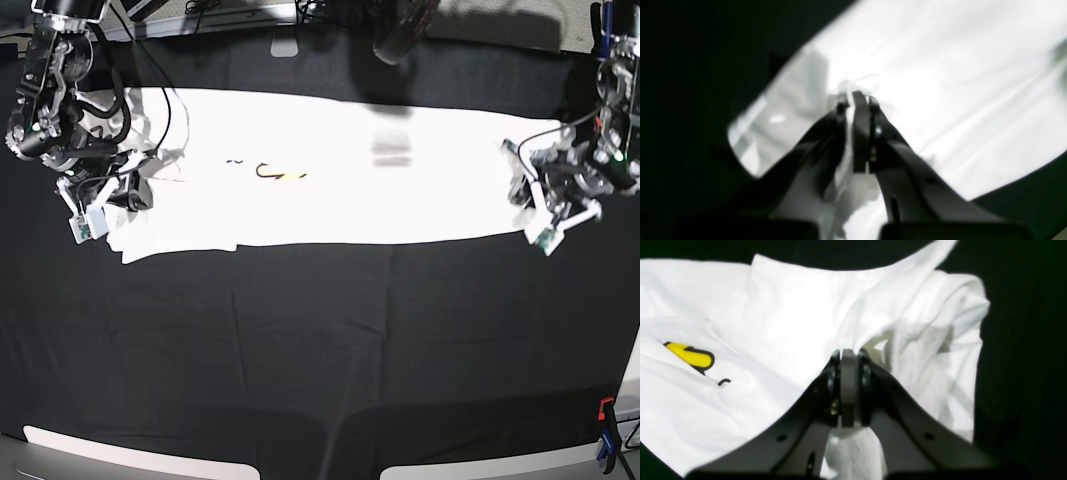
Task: Layout the t-shirt on the table in an organized manner, then fold the t-shirt properly
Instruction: 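Fold the held hem over onto the collar edge with both grippers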
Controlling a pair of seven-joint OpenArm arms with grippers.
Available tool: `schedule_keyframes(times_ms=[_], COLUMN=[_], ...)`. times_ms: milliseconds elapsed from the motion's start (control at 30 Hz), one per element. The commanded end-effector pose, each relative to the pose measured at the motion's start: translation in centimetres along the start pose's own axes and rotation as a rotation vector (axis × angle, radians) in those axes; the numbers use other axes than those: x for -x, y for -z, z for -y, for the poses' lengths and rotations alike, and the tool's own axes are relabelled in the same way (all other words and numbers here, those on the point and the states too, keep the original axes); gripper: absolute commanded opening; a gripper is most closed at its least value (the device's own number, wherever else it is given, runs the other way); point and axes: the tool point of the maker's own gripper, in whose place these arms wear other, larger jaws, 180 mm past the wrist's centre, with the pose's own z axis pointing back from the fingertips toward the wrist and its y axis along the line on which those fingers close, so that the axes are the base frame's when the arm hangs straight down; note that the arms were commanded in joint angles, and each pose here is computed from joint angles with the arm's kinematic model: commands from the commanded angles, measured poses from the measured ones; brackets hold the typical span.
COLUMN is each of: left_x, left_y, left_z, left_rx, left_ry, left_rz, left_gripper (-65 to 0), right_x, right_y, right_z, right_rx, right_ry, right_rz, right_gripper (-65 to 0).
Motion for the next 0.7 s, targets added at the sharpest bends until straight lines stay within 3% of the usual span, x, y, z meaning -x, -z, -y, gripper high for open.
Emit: schedule_keyframes(times_ms=[0, 400, 667], left_x=[-1.1, -0.1, -1.0], left_y=[-0.6, -2.1, -3.6], left_z=[-1.0, -1.2, 1.9], left_rx=[-0.032, -0.08, -0.045], left_ry=[0.011, 0.035, 0.099], left_rz=[0.035, -0.072, -0.021], left_gripper=[-65.0, -65.0, -65.0], right_x=[-1.3, -0.4, -3.0], right_y=[-0.5, -0.7, -2.0], right_z=[0.4, 0.3, -1.4], right_rx=[0.007, 0.008, -0.022], right_ry=[-0.026, -0.04, -0.095], right_rz=[0.027, -0.044, -0.007], right_gripper=[-65.0, -65.0, -65.0])
